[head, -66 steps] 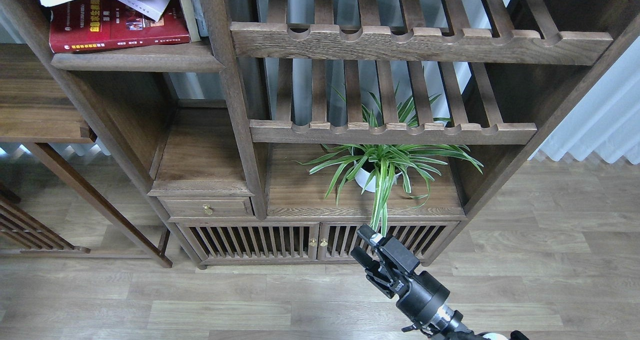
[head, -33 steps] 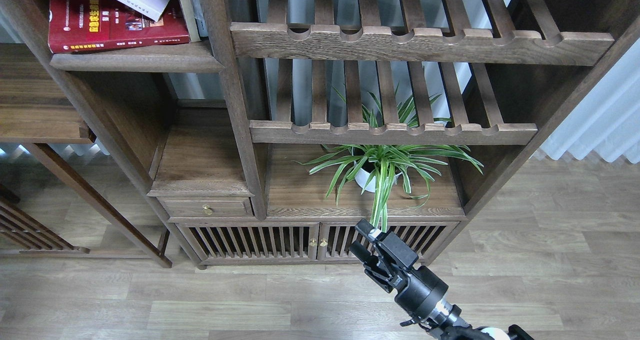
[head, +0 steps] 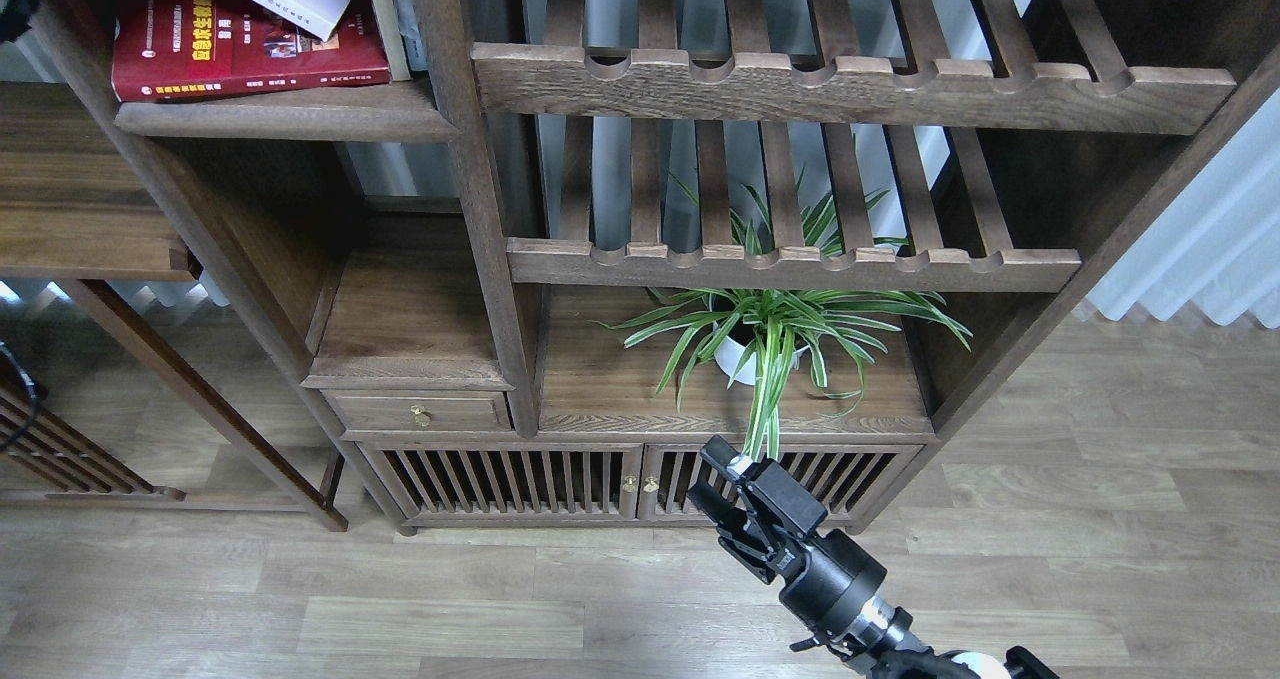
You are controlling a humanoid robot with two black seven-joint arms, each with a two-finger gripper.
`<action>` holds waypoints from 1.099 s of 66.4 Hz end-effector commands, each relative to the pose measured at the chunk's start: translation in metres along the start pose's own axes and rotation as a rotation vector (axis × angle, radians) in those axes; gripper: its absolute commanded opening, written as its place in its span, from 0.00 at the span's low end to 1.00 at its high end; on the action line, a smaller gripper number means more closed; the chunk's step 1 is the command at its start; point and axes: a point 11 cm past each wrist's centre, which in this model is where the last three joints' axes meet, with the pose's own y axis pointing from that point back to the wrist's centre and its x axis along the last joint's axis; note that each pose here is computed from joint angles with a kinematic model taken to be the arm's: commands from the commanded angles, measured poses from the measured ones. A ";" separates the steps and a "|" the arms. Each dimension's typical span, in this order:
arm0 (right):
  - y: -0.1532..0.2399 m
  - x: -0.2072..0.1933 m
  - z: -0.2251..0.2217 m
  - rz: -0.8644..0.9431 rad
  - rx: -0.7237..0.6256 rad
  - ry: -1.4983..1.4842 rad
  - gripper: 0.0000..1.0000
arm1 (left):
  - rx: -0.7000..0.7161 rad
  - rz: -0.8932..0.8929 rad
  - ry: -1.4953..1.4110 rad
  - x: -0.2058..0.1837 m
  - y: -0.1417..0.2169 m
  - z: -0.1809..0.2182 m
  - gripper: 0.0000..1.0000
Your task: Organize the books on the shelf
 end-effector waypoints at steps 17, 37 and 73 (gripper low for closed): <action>0.001 0.000 0.002 0.000 0.001 -0.004 1.00 | -0.016 0.001 0.035 -0.008 -0.008 -0.021 0.01; 0.000 -0.001 0.000 -0.003 0.004 0.000 1.00 | -0.140 -0.005 0.084 -0.021 -0.018 -0.027 0.14; -0.003 -0.002 0.000 -0.010 0.004 0.000 1.00 | -0.239 0.010 0.229 -0.027 -0.017 -0.044 0.43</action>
